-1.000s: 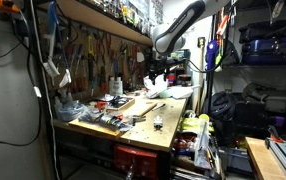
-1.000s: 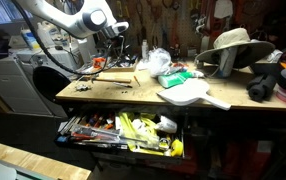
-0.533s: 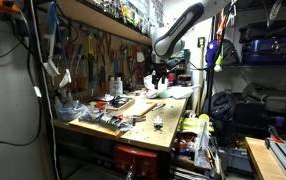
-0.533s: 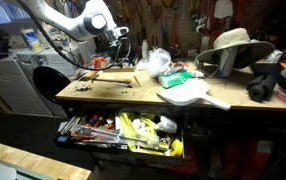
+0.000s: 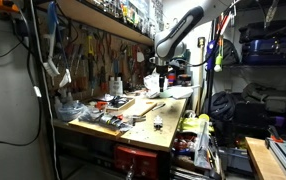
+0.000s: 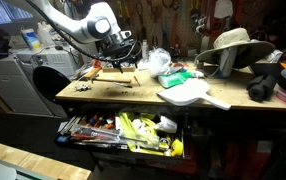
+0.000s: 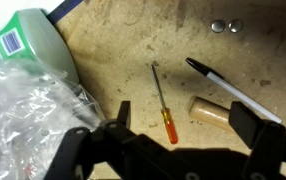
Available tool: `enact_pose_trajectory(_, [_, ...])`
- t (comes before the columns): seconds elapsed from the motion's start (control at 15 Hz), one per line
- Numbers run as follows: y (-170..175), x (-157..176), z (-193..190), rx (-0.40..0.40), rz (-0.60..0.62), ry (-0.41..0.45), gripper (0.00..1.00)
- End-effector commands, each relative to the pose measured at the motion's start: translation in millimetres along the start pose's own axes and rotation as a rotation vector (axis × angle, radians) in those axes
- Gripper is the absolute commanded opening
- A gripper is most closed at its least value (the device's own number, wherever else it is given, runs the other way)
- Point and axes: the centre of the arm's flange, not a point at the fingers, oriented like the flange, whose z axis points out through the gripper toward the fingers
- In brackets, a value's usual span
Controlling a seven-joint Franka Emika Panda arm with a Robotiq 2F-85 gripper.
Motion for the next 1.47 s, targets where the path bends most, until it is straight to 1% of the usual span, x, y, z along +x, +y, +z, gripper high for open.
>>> enact_pose_trajectory(0.0, [8, 5, 12, 0.052, -0.195, -0.004, 1.0])
enact_pose_trajectory(0.13, [8, 9, 15, 0.077, -0.298, -0.005, 1.0])
enact_pose_trajectory(0.2, [10, 12, 16, 0.085, -0.328, -0.011, 1.0])
enact_pose_trajectory(0.27, [-3, 6, 12, 0.052, -0.257, 0.001, 1.0])
enact_pose_trajectory(0.6, [-1, 9, 11, 0.05, -0.265, 0.003, 1.0])
enact_pose_trajectory(0.73, [9, 16, 15, 0.041, -0.284, 0.015, 1.0])
enact_pose_trajectory(0.8, [12, 18, 16, 0.053, -0.311, 0.021, 1.0])
enact_pose_trajectory(0.93, [18, 25, 21, 0.051, -0.342, 0.01, 1.0])
enact_pose_trajectory(1.4, [28, 41, 43, 0.068, -0.424, 0.008, 1.0])
